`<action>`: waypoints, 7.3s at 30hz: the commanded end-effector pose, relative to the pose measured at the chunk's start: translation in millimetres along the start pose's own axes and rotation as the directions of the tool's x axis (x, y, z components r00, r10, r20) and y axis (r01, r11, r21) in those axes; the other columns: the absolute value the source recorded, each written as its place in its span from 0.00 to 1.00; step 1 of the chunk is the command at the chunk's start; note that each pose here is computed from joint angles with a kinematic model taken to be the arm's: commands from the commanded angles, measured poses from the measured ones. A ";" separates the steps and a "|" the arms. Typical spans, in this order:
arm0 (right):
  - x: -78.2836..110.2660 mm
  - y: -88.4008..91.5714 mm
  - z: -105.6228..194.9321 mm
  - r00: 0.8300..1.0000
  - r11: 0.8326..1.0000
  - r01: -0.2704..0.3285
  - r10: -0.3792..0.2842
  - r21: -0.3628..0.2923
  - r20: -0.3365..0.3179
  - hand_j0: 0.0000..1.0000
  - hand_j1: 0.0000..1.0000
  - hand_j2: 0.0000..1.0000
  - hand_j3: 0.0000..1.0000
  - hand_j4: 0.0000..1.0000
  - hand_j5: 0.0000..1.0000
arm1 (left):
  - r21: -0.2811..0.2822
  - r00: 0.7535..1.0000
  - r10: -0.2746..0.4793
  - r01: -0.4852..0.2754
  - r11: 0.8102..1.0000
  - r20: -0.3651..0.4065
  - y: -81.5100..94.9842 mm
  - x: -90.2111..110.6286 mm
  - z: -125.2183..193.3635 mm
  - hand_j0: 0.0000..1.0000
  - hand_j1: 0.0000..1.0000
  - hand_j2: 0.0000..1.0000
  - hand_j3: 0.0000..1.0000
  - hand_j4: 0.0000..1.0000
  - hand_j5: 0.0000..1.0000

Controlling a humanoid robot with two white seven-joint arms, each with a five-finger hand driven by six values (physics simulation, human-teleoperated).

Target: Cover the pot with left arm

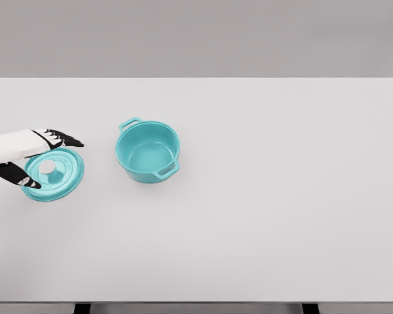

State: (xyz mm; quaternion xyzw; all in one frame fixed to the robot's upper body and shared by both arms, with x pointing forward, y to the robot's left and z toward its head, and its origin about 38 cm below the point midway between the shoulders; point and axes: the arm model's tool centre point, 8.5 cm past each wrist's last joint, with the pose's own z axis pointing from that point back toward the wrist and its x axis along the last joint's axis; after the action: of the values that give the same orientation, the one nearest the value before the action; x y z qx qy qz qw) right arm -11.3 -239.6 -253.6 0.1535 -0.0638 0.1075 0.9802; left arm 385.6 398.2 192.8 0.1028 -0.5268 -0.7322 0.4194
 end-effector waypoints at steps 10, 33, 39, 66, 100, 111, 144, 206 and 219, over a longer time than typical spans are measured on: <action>-2.0 0.5 0.3 1.000 1.000 0.001 -0.001 0.001 -0.003 1.00 1.00 1.00 1.00 1.00 1.00 | -0.018 0.993 -0.005 0.003 1.000 -0.116 -2.3 -36.4 -12.5 1.00 1.00 1.00 1.00 1.00 1.00; -1.5 0.4 0.1 1.000 1.000 0.000 0.000 0.001 -0.002 1.00 1.00 1.00 1.00 1.00 1.00 | -0.001 0.991 0.017 -0.017 1.000 -0.134 -5.1 -44.6 -19.9 1.00 1.00 1.00 1.00 1.00 1.00; -1.5 0.4 0.1 1.000 1.000 0.000 0.000 0.001 -0.002 1.00 1.00 1.00 1.00 1.00 1.00 | -0.006 0.991 0.016 -0.017 1.000 -0.135 -6.7 -44.4 -19.8 1.00 1.00 1.00 1.00 1.00 1.00; -2.0 0.5 0.3 1.000 1.000 0.001 -0.001 0.001 -0.003 1.00 1.00 1.00 1.00 1.00 1.00 | -0.066 0.990 0.033 -0.042 0.997 -0.140 -30.5 -45.7 -20.8 0.62 0.62 0.62 0.62 0.62 0.62; -1.5 0.4 0.1 1.000 1.000 0.000 0.000 0.001 -0.002 1.00 1.00 1.00 1.00 1.00 1.00 | 0.045 0.976 -0.213 0.211 0.976 0.054 61.5 25.6 -39.4 0.41 0.41 0.41 0.41 0.41 0.41; -2.0 0.5 0.3 1.000 1.000 0.001 -0.001 0.001 -0.003 1.00 1.00 1.00 1.00 1.00 1.00 | 0.031 0.963 -0.250 0.249 0.968 0.104 67.0 41.6 -52.4 0.42 0.42 0.42 0.42 0.42 0.42; -1.5 0.4 0.2 1.000 1.000 0.001 -0.001 0.000 -0.001 1.00 1.00 1.00 1.00 1.00 1.00 | 0.039 0.927 -0.266 0.265 0.963 0.265 88.6 85.5 -139.5 0.43 0.43 0.43 0.43 0.43 0.43; -2.0 0.6 0.3 1.000 1.000 0.001 -0.001 0.002 -0.003 1.00 1.00 1.00 1.00 1.00 1.00 | -0.081 0.920 -0.275 0.307 0.948 0.278 96.9 86.0 -152.6 1.00 1.00 1.00 1.00 1.00 1.00; -2.0 0.5 0.3 1.000 1.000 0.001 -0.001 0.001 -0.003 1.00 1.00 1.00 1.00 1.00 1.00 | -0.039 0.926 -0.244 0.266 0.963 0.287 107.6 86.3 -143.3 1.00 1.00 1.00 1.00 1.00 1.00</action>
State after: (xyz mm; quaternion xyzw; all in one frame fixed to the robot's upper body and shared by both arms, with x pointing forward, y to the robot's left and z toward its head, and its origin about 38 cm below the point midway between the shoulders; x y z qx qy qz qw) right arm -13.1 -239.5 -253.6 0.1535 -0.0625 0.1073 0.9803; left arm 471.1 227.2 247.7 0.0557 -0.5258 -0.8141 0.2402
